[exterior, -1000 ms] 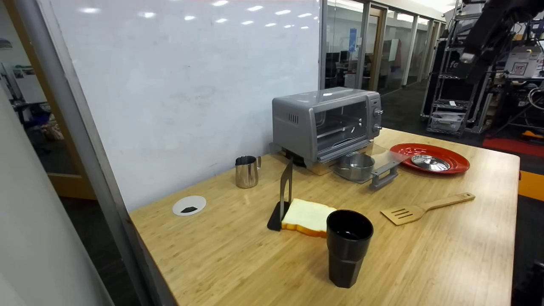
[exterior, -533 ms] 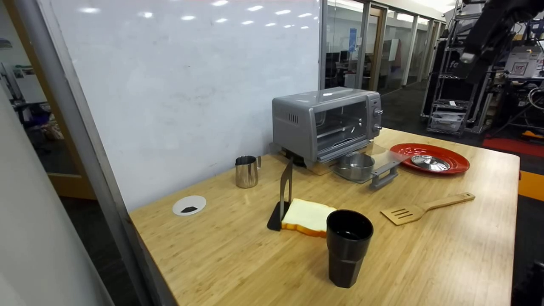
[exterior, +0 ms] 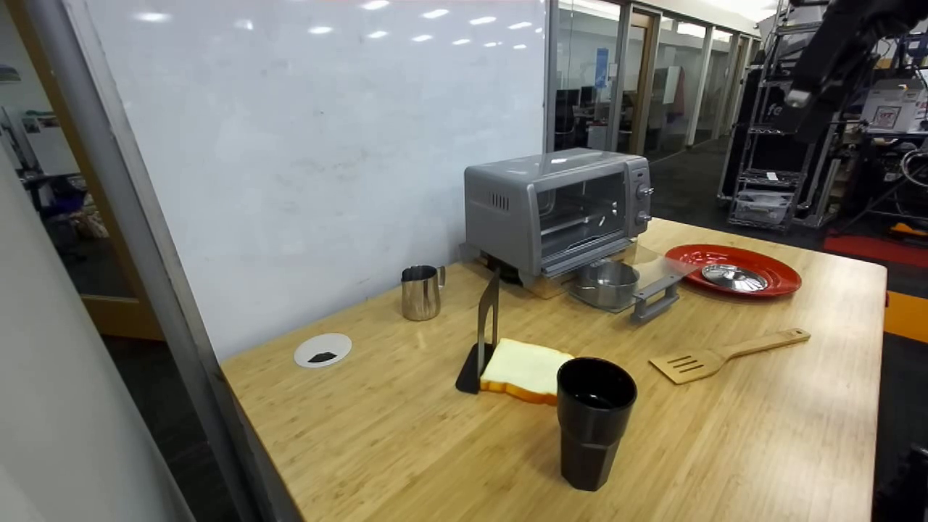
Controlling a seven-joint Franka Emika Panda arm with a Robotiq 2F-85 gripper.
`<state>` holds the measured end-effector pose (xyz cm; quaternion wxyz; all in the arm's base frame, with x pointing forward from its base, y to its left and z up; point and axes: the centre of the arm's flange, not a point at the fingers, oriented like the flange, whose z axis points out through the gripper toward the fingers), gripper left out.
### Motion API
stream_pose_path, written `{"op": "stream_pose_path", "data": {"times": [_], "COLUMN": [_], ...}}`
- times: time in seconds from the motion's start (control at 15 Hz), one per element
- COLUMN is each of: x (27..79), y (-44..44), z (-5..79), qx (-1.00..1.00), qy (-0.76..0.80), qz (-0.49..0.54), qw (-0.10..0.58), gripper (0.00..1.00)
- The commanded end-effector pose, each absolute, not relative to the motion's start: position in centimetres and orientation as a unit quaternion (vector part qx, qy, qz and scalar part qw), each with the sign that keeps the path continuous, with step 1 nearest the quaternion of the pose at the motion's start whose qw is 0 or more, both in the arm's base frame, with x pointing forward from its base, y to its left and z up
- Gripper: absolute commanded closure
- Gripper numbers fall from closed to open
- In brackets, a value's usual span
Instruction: Use the wooden spatula to place the slice of bread in the mini oven then close the oven door
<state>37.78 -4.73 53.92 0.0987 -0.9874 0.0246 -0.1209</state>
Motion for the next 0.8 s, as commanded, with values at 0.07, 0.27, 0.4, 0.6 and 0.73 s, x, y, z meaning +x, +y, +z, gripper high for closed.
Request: {"op": "stream_pose_path", "data": {"times": [0.07, 0.27, 0.4, 0.6, 0.73], "x": [37.7, 38.4, 39.7, 41.6, 42.7], "y": [-6.6, -9.6, -11.9, -15.3, -16.6], "z": [52.9, 51.6, 50.1, 46.6, 44.3], "qx": [-0.990, -0.991, -0.992, -0.992, -0.991], "qy": [0.033, 0.009, -0.018, -0.079, -0.113], "qz": [-0.107, -0.099, -0.076, -0.026, 0.001], "qw": [0.090, 0.094, 0.098, 0.095, 0.075], "gripper": [0.00, 0.00, 0.00, 0.00, 0.00]}}
